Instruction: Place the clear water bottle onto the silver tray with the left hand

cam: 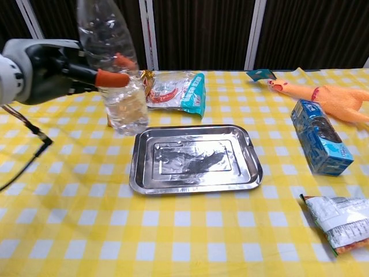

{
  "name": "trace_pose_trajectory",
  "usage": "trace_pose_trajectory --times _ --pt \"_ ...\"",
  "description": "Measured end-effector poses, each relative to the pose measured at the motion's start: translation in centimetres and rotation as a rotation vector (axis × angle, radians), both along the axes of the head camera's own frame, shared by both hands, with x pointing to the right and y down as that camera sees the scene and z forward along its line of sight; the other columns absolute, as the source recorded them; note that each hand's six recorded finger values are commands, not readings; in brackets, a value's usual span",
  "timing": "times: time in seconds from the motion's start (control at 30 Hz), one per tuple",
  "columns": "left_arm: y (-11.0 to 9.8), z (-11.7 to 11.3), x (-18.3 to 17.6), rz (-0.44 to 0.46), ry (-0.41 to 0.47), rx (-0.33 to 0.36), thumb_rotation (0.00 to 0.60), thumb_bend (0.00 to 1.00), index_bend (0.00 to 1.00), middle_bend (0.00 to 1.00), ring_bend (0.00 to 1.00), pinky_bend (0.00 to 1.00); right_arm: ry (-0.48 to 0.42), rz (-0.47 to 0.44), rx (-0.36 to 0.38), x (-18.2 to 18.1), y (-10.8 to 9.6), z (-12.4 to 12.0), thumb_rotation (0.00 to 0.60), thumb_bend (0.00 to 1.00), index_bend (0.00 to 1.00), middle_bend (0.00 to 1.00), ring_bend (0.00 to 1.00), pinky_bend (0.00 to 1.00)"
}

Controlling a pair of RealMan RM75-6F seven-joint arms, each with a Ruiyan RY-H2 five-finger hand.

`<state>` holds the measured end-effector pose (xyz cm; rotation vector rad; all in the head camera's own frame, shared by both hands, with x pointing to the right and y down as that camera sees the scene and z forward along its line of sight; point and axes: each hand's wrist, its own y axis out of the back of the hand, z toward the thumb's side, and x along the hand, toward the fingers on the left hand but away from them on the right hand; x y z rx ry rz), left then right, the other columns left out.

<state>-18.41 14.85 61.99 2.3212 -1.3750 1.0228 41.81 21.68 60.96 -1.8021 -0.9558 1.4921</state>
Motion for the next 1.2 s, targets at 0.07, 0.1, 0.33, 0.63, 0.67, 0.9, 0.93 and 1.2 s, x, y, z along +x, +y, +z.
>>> trace_pose_trajectory --times 0.07,0.1,0.33,0.63,0.67,0.9,0.93,1.2 --pt "0.5 0.3 2.2 0.017 0.041 -0.015 0.600 0.50 0.52 0.47 0.00 0.04 0.001 0.003 0.001 0.1 -0.1 0.0 0.600 0.05 0.11 0.00 0.01 0.00" --pt "0.7 0.4 3.1 0.025 0.056 -0.022 0.600 0.50 0.52 0.47 0.00 0.04 0.000 0.003 0.002 0.1 -0.1 0.0 0.600 0.05 0.11 0.00 0.01 0.00" --pt "1.1 -0.1 2.0 0.044 0.019 -0.004 0.600 0.50 0.52 0.47 0.00 0.04 -0.023 -0.007 0.011 -0.4 0.1 -0.6 0.600 0.05 0.11 0.00 0.01 0.00" --pt "-0.4 -2.0 -7.7 -0.044 -0.102 0.060 0.600 0.50 0.52 0.47 0.00 0.04 -0.042 -0.009 0.010 -0.7 0.1 -0.8 0.600 0.05 0.11 0.00 0.01 0.00" --pt "-0.3 -1.8 -7.6 -0.043 -0.091 0.051 0.600 0.50 0.52 0.47 0.00 0.04 -0.041 -0.008 0.010 -0.6 0.1 -0.7 0.600 0.05 0.11 0.00 0.01 0.00" --pt "0.8 1.0 -2.5 0.005 0.007 -0.014 0.600 0.50 0.52 0.47 0.00 0.04 -0.036 0.012 0.004 0.0 -0.1 -0.6 0.600 0.05 0.11 0.00 0.01 0.00" --pt "0.9 1.5 -1.2 0.016 0.021 -0.020 0.600 0.50 0.52 0.47 0.00 0.04 -0.037 0.015 0.005 0.1 -0.2 -0.6 0.600 0.05 0.11 0.00 0.01 0.00" --pt "0.6 2.9 4.8 0.087 -0.043 0.043 0.600 0.50 0.52 0.47 0.00 0.04 -0.051 0.015 0.005 0.2 -0.1 -0.8 0.600 0.05 0.11 0.00 0.01 0.00"
